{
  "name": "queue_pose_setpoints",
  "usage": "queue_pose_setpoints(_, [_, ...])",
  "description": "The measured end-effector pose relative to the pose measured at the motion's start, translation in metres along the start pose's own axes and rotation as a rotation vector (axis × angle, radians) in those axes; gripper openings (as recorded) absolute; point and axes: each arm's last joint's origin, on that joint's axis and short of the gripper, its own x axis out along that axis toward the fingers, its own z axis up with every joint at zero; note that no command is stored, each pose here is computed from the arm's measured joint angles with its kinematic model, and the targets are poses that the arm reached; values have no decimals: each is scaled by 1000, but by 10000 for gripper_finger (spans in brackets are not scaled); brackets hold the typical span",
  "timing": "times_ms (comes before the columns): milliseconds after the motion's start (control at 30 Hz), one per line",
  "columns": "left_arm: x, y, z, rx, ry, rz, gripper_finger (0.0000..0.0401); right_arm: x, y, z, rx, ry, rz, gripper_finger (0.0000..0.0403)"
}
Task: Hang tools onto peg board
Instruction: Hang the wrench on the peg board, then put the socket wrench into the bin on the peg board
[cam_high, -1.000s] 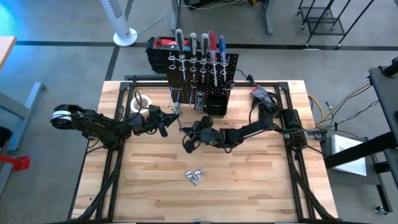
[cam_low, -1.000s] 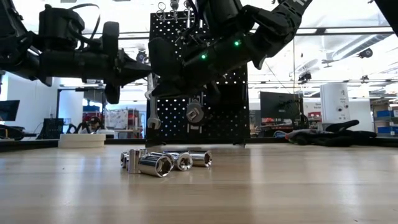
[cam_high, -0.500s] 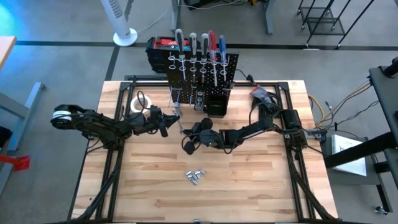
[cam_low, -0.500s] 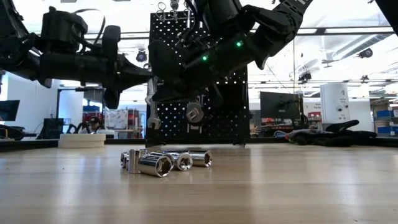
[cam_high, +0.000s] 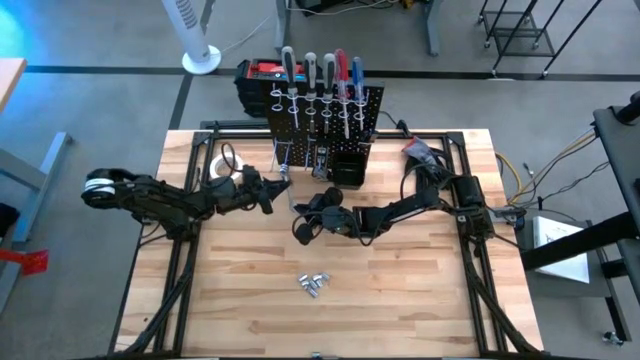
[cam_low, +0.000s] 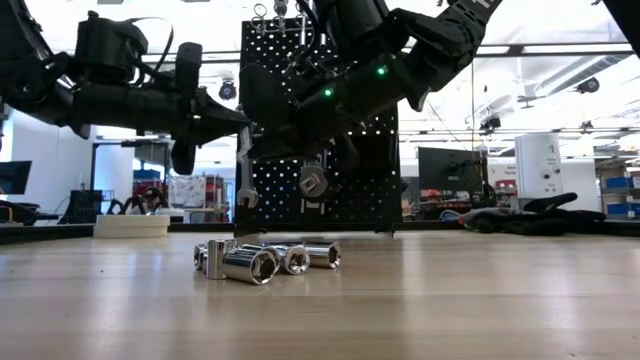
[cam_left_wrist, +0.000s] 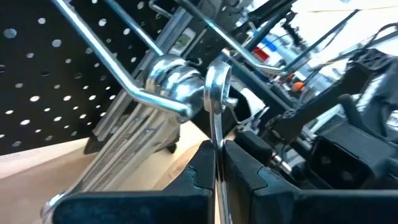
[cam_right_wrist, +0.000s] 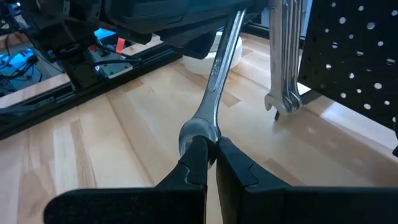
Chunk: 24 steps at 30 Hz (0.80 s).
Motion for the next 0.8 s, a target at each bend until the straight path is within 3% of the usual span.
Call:
queue_pose_setpoints(300, [3,4,-3,18,42,66,10,0,3,4,12,-27,45,63])
queue_pose_setpoints(400, [2,5,-5,63,52,80,32,-7,10,17,40,-72,86,91])
queue_pose_setpoints(533, [-4,14,-17,103,128,158,73,-9,14,7,-27,-26,78,125])
queue_pose_setpoints(800, [-8,7,-24,108,158,128,136,-39,38,21,-132,-66,146,163])
